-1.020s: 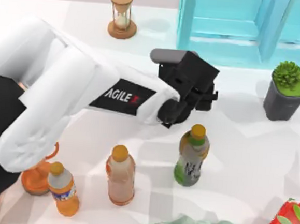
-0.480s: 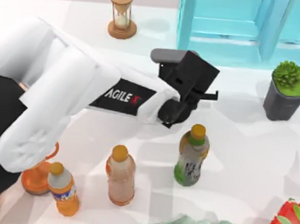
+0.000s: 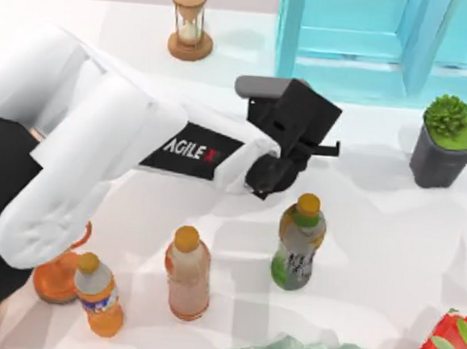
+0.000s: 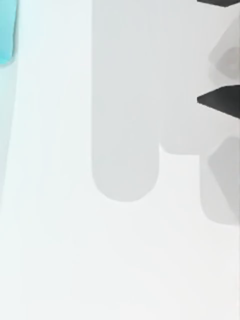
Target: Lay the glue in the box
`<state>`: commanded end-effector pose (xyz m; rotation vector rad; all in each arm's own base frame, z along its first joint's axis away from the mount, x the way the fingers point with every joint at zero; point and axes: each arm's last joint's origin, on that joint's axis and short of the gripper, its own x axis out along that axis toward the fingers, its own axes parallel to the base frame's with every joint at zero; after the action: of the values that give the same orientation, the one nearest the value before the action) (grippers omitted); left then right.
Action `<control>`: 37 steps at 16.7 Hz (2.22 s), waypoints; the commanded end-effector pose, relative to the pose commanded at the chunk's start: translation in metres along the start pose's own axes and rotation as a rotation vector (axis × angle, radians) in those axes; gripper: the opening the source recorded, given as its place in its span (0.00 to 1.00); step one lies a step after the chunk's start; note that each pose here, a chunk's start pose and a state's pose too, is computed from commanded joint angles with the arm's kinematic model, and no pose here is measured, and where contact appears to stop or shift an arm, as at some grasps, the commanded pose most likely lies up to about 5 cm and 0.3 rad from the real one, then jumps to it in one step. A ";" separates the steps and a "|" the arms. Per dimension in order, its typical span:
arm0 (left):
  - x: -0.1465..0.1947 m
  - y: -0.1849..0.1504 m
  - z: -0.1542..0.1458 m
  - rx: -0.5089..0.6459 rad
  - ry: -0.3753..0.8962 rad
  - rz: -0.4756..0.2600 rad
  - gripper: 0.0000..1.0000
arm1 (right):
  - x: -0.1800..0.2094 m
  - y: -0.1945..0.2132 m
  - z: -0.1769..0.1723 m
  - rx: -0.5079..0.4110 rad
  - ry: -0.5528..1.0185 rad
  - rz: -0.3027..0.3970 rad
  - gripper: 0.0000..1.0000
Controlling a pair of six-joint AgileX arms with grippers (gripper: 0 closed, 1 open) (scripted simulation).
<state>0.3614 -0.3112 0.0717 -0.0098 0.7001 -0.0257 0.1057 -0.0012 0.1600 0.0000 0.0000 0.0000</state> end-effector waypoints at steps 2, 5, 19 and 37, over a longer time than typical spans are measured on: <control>0.000 0.000 0.001 -0.001 -0.001 0.000 0.00 | 0.000 0.000 0.000 0.000 0.000 0.000 1.00; -0.009 -0.002 0.015 -0.007 -0.015 -0.009 0.00 | 0.000 0.000 0.000 0.000 0.000 0.000 1.00; -0.063 -0.001 0.076 0.004 0.003 0.001 0.00 | 0.000 0.000 0.000 0.000 0.000 0.000 1.00; -0.205 0.399 0.020 0.003 0.027 -0.007 0.00 | 0.000 0.000 0.000 0.000 0.000 0.000 1.00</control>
<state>0.2254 0.0932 0.2122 -0.0090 0.7270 -0.0338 0.1057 -0.0012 0.1600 0.0000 0.0000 0.0000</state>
